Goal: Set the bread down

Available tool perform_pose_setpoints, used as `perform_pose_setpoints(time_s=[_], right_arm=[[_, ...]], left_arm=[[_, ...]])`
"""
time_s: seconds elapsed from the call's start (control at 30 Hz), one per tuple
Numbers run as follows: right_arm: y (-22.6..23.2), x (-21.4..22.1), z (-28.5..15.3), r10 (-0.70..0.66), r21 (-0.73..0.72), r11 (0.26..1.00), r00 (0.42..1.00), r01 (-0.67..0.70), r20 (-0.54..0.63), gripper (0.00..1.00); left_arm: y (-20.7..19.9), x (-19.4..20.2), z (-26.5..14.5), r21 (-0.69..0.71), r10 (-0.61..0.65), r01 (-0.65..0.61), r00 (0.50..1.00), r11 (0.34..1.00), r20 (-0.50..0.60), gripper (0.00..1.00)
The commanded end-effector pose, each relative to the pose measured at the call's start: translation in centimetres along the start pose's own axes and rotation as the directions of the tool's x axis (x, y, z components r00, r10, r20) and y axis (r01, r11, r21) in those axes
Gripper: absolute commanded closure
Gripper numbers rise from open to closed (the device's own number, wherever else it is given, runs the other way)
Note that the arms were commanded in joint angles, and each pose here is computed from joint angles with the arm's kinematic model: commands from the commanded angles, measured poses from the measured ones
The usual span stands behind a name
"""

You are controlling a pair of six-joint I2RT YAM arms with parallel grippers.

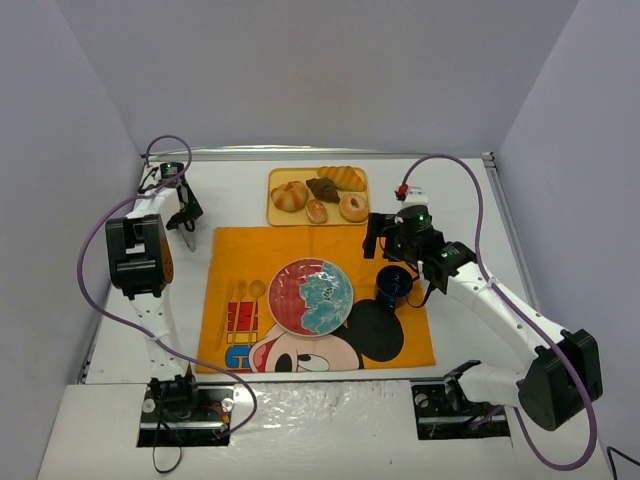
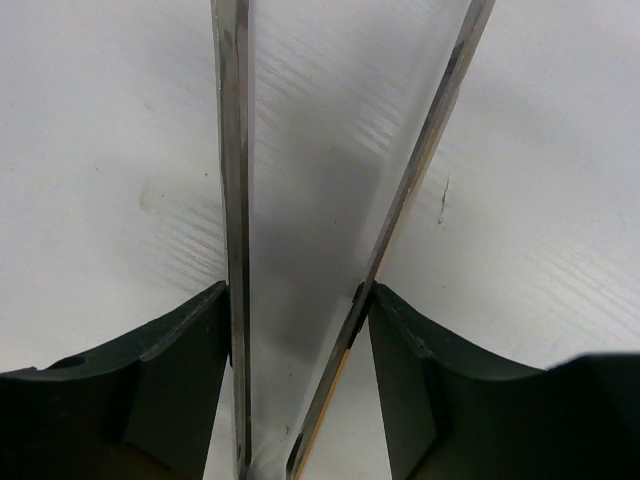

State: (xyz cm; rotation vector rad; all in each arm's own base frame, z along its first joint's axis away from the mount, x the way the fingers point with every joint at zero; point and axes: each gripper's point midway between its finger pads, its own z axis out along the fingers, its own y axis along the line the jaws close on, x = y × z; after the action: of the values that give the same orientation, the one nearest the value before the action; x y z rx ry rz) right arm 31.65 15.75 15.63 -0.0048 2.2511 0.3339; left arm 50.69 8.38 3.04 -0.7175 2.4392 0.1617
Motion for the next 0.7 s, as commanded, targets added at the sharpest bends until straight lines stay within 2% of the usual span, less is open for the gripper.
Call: perform_pose_setpoints(time_s=[0.0, 0.17, 0.3, 0.67], right_arm=[[0.7, -2.4, -0.7, 0.008, -0.037, 0.999, 0.996, -0.005, 0.087, 0.0], [0.9, -2.3, -0.9, 0.02, -0.048, 0.999, 0.996, -0.015, 0.086, 0.0], [0.8, -2.1, -1.2, 0.027, -0.051, 0.998, 0.996, -0.022, 0.09, 0.0], [0.4, -1.6, -1.5, 0.031, -0.045, 0.999, 0.995, -0.027, 0.09, 0.0]], left_arm=[[0.7, -1.2, -1.5, -0.009, -0.006, 0.006, 1.0, 1.0, 0.001, 0.54], [0.8, -1.5, -2.8, -0.002, -0.007, 0.007, 1.0, 1.0, 0.01, 0.69], [0.8, -1.5, -3.8, 0.002, -0.004, 0.004, 1.0, 1.0, 0.016, 0.76], [-1.0, -3.3, -9.2, 0.062, 0.008, -0.014, 0.995, 0.998, 0.095, 0.81]])
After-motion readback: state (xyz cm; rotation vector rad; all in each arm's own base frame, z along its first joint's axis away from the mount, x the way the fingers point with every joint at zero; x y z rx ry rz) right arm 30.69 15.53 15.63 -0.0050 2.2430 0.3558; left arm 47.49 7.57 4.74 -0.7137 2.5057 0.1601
